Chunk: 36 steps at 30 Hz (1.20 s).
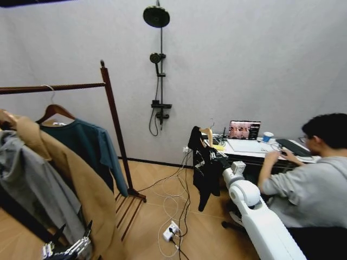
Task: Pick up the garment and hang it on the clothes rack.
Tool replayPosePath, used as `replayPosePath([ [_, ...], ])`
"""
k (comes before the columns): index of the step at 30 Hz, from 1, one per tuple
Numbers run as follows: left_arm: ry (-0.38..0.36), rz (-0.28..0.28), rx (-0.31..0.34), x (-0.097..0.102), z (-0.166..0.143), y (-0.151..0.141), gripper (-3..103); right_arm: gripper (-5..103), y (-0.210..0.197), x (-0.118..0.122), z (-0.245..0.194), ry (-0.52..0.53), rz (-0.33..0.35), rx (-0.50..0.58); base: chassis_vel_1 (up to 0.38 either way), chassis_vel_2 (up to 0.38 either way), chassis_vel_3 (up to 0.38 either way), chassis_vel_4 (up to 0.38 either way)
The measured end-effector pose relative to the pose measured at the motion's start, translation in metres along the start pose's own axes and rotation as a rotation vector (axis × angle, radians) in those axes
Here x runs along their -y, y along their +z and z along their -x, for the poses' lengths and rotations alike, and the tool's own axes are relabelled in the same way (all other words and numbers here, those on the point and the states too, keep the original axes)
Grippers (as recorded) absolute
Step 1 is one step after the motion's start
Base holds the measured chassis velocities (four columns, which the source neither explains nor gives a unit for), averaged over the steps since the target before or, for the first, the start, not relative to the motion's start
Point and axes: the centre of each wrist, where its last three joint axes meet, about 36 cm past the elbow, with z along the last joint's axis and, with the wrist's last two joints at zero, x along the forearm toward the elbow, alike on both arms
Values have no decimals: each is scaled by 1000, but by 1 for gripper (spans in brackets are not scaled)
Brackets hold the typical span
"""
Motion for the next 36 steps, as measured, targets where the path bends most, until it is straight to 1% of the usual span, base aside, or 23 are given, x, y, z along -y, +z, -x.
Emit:
replayPosePath([
  [10, 0, 0, 0, 0, 0, 0, 100, 11, -9, 1, -4, 1, -3, 15, 131, 124, 125, 125],
  [19, 0, 0, 0, 0, 0, 0, 100, 11, -30, 18, -1, 28, -6, 38, 119, 123, 119, 119],
  [36, 0, 0, 0, 0, 0, 0, 100, 11, -38, 33, 1, 56, -18, 42, 118, 109, 115, 116],
])
